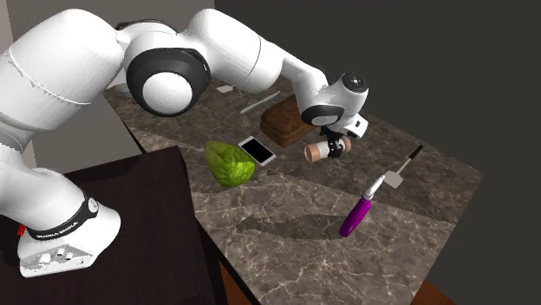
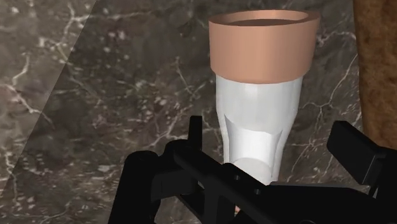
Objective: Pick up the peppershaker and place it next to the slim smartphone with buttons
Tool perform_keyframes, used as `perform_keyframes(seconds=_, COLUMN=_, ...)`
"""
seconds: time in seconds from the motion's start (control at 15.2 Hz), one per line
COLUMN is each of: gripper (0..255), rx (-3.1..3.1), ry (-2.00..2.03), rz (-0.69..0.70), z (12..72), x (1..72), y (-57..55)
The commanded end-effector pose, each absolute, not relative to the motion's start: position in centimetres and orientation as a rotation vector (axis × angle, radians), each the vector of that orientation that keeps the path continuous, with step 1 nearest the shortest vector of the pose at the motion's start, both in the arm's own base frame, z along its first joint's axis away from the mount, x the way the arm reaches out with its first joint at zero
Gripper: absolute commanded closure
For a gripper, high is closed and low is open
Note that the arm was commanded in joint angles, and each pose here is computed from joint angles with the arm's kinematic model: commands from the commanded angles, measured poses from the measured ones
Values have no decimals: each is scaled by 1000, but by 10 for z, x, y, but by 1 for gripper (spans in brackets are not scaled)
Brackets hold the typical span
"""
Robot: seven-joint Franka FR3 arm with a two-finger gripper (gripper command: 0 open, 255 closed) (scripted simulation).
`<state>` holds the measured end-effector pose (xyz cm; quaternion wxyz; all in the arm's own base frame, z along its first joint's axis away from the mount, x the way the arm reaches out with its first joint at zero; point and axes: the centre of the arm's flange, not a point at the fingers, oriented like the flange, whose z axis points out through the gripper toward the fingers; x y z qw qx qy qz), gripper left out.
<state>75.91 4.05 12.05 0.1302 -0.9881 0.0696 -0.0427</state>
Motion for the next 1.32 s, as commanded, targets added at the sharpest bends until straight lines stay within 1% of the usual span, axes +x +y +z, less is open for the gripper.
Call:
perform_keyframes(seconds=0.0, gripper=0, rx=-2869, ry=202, rz=-124, z=109, x=760, y=44)
perform_keyframes(seconds=0.26, gripper=0, rx=-2869, ry=202, rz=-124, z=90, x=762, y=49)
perform_keyframes(seconds=0.79, gripper=0, rx=-2869, ry=202, rz=-123, z=90, x=762, y=49)
perform_keyframes(seconds=0.86, gripper=255, rx=-2869, ry=202, rz=-123, z=90, x=762, y=49)
perform_keyframes(seconds=1.25, gripper=255, rx=-2869, ry=202, rz=-123, z=90, x=762, y=49)
